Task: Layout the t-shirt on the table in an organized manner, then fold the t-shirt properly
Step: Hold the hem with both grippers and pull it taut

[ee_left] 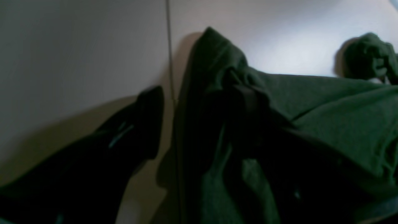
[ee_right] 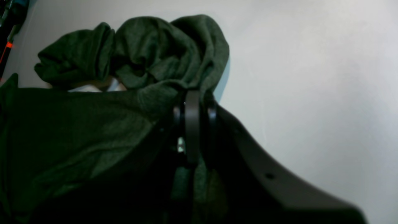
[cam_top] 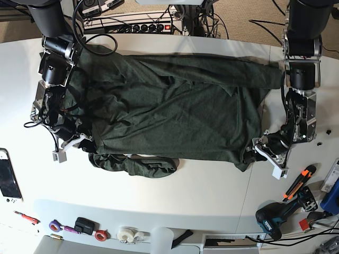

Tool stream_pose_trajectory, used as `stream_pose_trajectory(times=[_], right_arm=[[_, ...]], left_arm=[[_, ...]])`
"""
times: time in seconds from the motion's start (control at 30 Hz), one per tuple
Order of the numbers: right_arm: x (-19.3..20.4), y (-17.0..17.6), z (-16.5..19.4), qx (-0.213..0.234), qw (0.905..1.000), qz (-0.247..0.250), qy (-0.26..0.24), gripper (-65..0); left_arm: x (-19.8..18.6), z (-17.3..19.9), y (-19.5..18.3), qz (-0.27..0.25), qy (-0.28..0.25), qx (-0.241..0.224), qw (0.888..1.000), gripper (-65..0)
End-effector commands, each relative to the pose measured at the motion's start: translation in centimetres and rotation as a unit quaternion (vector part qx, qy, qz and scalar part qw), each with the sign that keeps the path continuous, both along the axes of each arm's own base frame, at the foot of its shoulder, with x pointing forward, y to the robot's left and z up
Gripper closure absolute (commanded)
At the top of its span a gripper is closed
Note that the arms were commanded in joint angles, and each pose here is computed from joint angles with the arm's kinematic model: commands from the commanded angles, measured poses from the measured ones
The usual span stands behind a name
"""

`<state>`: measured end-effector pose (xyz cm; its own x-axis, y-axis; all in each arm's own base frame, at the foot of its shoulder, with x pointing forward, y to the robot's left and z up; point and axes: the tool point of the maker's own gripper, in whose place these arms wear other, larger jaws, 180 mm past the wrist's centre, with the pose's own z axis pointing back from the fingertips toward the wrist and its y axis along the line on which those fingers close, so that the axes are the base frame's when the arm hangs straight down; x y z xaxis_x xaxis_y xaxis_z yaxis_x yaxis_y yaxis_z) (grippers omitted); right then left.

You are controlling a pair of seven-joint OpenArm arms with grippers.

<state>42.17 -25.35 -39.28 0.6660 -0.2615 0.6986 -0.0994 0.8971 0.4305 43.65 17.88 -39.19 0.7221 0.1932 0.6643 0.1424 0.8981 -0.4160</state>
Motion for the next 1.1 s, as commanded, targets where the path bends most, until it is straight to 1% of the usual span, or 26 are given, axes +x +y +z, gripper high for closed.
stream_pose_trajectory(times=[0.0, 0.1, 0.17, 0.33, 0.43, 0.5, 0.63, 0.7, 0.73, 0.77, 0.8, 0.83, 1.0, 1.07], right_arm=[[0.6, -0.8, 0.9, -0.013, 0.9999, -0.001, -0.005, 0.0], [0.6, -0.8, 0.9, -0.013, 0.9999, -0.002, -0.005, 0.0], [0.6, -0.8, 0.9, -0.013, 0.9999, -0.002, -0.006, 0.0], [0.6, -0.7, 0.9, -0.013, 0.9999, -0.002, -0.006, 0.0], [0.6, -0.8, 0.9, -0.013, 0.9999, -0.002, -0.006, 0.0], [0.6, -0.7, 0.9, -0.013, 0.9999, -0.002, -0.006, 0.0], [0.7, -0.8, 1.0, -0.013, 0.9999, -0.003, -0.008, 0.0], [0.8, -0.8, 1.1, -0.012, 0.9998, -0.004, -0.012, 0.0], [0.8, -0.8, 1.1, -0.012, 0.9998, -0.005, -0.014, 0.0], [0.9, -0.9, 1.2, -0.012, 0.9998, -0.007, -0.017, 0.0], [1.0, -0.9, 1.4, -0.011, 0.9997, -0.009, -0.022, 0.0], [1.2, -1.0, 1.5, -0.010, 0.9995, -0.012, -0.027, 0.0], [1.9, -1.3, 2.5, -0.009, 0.9982, -0.023, -0.055, 0.0], [2.2, -1.4, 3.2, -0.013, 0.9975, -0.023, -0.066, 0.0]], left_arm=[[1.0, 1.5, 0.1, -0.006, -0.020, 0.000, 1.000, -33.9], [1.0, 1.7, -0.2, -0.015, -0.029, -0.003, 0.999, -33.8], [1.0, 1.9, -0.7, -0.028, -0.035, -0.006, 0.999, -32.0], [1.1, 1.9, -1.5, -0.030, -0.039, -0.013, 0.999, -31.7], [1.1, 1.9, -1.4, -0.031, -0.042, -0.006, 0.999, -31.7], [1.1, 1.8, -1.3, -0.031, -0.041, -0.002, 0.999, -30.3], [1.0, 1.5, -1.2, -0.031, -0.038, 0.003, 0.999, -24.7], [1.1, 1.6, -1.2, -0.030, -0.040, 0.002, 0.999, -20.8], [1.2, 1.7, -1.1, -0.028, -0.044, 0.001, 0.999, -16.7], [1.3, 1.9, -1.1, -0.026, -0.049, 0.000, 0.998, -10.2], [1.5, 2.0, -1.1, -0.023, -0.054, 0.000, 0.998, -2.2], [1.6, 2.2, -1.0, -0.020, -0.059, -0.002, 0.998, 0.0], [2.3, 3.0, -0.7, -0.008, -0.085, -0.006, 0.996, 0.0], [2.4, 3.5, -0.5, -0.004, -0.093, -0.018, 0.995, 0.0]])
